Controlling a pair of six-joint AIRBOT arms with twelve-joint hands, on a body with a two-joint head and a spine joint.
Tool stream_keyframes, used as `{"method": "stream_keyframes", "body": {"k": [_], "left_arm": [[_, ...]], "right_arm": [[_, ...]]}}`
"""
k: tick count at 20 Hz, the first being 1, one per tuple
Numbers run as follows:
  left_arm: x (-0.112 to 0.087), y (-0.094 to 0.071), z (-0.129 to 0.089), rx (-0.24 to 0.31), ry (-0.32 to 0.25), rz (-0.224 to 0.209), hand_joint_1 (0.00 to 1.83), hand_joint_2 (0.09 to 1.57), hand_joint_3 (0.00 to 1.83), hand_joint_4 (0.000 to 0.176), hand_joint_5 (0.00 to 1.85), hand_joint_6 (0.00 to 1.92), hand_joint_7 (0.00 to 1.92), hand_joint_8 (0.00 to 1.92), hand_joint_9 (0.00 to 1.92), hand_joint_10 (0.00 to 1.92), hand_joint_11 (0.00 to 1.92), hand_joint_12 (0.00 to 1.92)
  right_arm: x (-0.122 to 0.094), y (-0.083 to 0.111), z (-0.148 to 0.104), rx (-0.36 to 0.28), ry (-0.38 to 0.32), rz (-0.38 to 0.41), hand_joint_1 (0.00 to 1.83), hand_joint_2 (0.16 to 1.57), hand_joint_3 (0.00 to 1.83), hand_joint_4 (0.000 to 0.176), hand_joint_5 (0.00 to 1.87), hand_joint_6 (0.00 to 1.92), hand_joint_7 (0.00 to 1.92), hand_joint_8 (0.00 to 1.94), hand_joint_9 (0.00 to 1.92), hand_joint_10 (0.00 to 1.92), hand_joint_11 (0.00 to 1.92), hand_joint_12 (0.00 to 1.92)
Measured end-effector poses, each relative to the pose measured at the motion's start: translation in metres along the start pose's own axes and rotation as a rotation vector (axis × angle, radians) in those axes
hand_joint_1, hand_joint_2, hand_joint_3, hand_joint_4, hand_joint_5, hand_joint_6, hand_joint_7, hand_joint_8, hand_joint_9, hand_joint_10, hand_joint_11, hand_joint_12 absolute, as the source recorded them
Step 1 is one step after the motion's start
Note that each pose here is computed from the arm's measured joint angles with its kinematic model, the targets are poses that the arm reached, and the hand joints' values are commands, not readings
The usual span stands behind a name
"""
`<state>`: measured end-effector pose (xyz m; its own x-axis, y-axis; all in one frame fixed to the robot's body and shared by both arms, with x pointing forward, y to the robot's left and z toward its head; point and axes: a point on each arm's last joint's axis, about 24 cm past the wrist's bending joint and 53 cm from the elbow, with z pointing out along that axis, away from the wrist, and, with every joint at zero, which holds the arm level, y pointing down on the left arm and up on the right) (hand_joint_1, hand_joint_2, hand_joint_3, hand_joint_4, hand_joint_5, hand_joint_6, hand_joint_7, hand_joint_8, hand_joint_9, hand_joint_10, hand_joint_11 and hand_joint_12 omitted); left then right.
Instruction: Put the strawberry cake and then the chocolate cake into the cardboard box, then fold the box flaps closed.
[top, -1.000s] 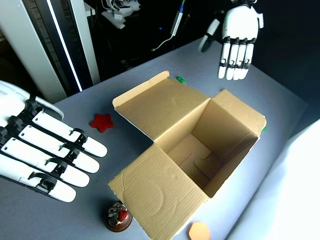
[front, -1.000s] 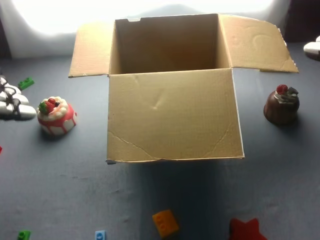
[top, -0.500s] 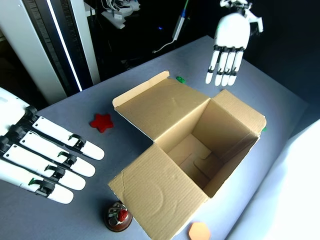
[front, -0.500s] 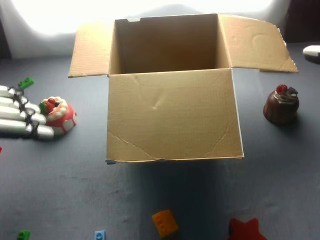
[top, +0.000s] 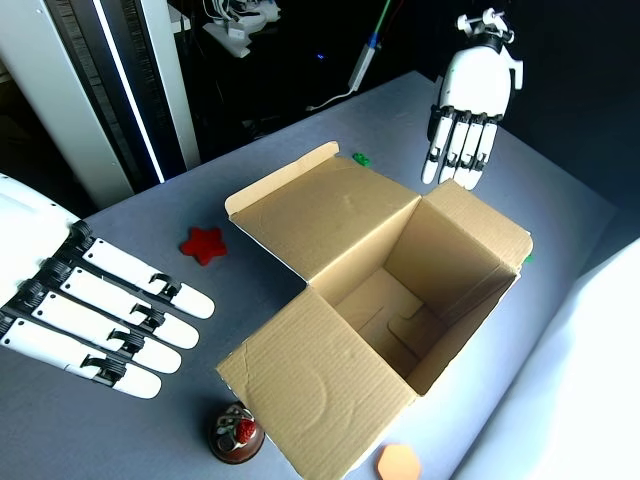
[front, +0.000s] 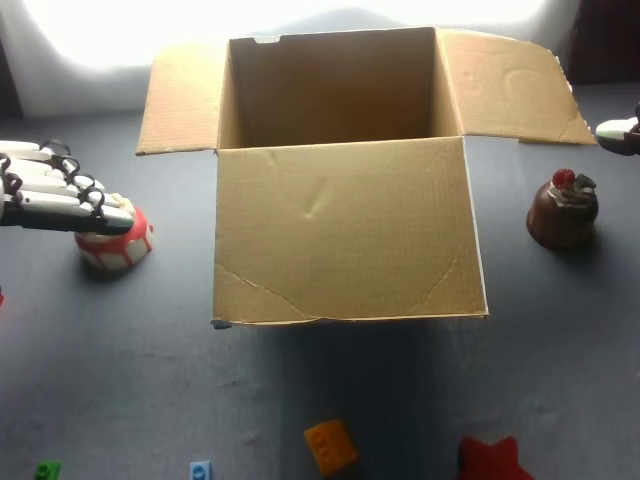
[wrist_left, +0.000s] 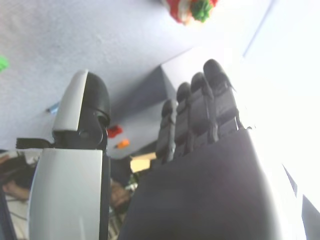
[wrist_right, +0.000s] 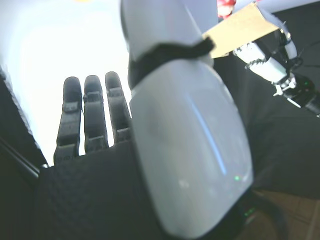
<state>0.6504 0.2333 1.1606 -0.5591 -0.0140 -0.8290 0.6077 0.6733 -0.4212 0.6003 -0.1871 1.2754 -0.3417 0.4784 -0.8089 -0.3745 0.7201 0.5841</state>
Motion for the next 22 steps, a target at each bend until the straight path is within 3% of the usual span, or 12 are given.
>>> {"method": "stream_keyframes", "body": {"k": [3,7,8,11,12,14,19,22], "left_arm": [[-0.002,0.007,0.009,-0.001,-0.001,0.000,1.25,1.04,0.00,0.054,0.17,0.01,0.21,0.01,0.20,0.01,0.00,0.60],[-0.006,0.012,0.027,0.013,-0.006,0.003,1.23,1.02,0.00,0.065,0.13,0.00,0.15,0.00,0.14,0.00,0.00,0.49],[-0.009,0.013,0.031,0.014,-0.010,0.009,1.24,1.01,0.00,0.062,0.13,0.00,0.16,0.01,0.15,0.01,0.00,0.48],[-0.011,0.016,0.041,0.016,-0.007,0.016,1.20,1.04,0.00,0.051,0.12,0.00,0.18,0.00,0.18,0.01,0.00,0.60],[-0.012,0.017,0.045,0.016,-0.011,0.014,1.21,1.03,0.00,0.055,0.13,0.01,0.19,0.01,0.18,0.01,0.00,0.65],[-0.012,0.021,0.053,0.016,-0.008,0.016,1.22,1.00,0.00,0.057,0.16,0.01,0.22,0.01,0.22,0.01,0.00,0.76],[-0.003,0.023,0.075,0.025,0.011,0.013,1.21,1.02,0.00,0.046,0.15,0.00,0.19,0.00,0.17,0.00,0.00,0.64],[-0.001,0.023,0.086,0.031,0.018,0.012,1.24,1.03,0.00,0.049,0.15,0.00,0.16,0.00,0.11,0.00,0.00,0.55]], "right_arm": [[0.000,0.000,0.000,-0.001,-0.001,-0.002,1.28,0.99,0.00,0.000,0.08,0.00,0.13,0.00,0.08,0.00,0.00,0.21],[-0.001,0.000,0.000,-0.002,-0.003,-0.013,1.24,0.98,0.00,0.003,0.10,0.01,0.15,0.00,0.14,0.01,0.00,0.43],[-0.001,0.001,0.000,-0.002,-0.004,-0.015,1.21,0.99,0.00,0.002,0.10,0.01,0.14,0.00,0.13,0.00,0.00,0.44],[-0.002,0.001,0.000,-0.003,-0.008,-0.017,1.21,0.99,0.00,0.000,0.09,0.00,0.15,0.00,0.15,0.01,0.00,0.48],[-0.002,0.000,0.000,-0.003,-0.009,-0.018,1.20,0.99,0.00,0.001,0.13,0.01,0.18,0.01,0.17,0.01,0.00,0.58],[-0.003,0.001,0.000,-0.005,-0.013,-0.019,1.20,0.98,0.00,0.000,0.11,0.00,0.18,0.00,0.16,0.01,0.00,0.56],[-0.004,0.001,0.000,-0.007,-0.016,-0.021,1.21,0.98,0.00,0.000,0.09,0.00,0.18,0.00,0.16,0.00,0.00,0.47],[-0.004,0.001,0.000,-0.007,-0.016,-0.022,1.21,1.00,0.01,0.000,0.05,0.00,0.17,0.00,0.14,0.00,0.00,0.38]]}}
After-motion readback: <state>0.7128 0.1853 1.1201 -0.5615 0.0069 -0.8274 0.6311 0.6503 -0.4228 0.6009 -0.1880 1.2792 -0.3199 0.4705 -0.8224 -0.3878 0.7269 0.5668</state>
